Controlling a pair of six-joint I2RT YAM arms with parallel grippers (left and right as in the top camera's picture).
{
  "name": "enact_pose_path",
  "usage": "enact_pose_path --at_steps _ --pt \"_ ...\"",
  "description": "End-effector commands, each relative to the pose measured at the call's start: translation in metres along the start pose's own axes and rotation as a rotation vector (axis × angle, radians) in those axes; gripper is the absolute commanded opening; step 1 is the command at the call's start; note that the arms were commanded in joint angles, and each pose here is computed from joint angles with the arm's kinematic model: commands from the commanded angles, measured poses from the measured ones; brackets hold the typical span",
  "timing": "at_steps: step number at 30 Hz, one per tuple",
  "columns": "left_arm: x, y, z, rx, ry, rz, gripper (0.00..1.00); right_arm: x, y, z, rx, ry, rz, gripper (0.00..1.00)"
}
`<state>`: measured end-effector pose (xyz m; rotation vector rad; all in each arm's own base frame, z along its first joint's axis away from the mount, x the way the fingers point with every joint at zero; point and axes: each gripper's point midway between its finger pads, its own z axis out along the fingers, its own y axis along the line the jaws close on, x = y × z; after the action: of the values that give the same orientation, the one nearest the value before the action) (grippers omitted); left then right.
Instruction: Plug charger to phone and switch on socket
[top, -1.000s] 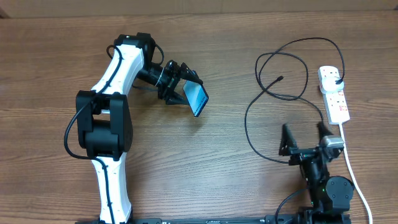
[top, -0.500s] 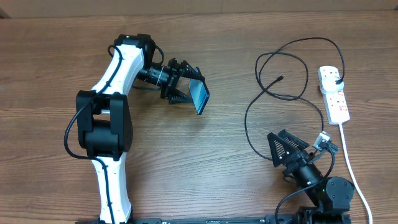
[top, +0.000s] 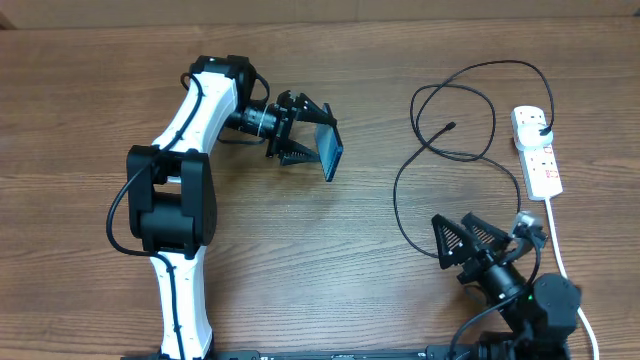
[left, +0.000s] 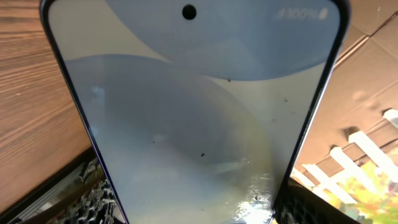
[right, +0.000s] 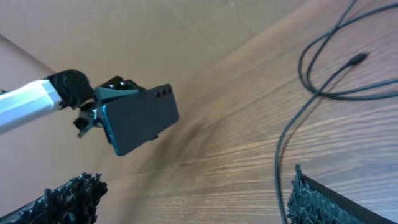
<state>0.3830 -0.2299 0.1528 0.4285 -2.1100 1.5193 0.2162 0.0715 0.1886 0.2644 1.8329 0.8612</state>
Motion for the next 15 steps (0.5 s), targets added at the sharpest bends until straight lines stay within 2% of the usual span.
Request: enact_pose_path --at_steps 1,8,15 --pt "0.007 -0.018 0.003 0.061 0.031 0.056 0.63 -0.025 0.019 -0.004 0.027 0.009 -0.073 0.99" --pt "0.007 -0.018 0.003 0.062 0.031 0.063 0.63 -0.052 0.076 0.026 -0.023 0.204 -0.108 0.99" --pt "0.006 -0.018 0.003 0.062 0.030 0.067 0.64 -0.031 0.094 0.077 0.082 0.318 -0.202 0.99"
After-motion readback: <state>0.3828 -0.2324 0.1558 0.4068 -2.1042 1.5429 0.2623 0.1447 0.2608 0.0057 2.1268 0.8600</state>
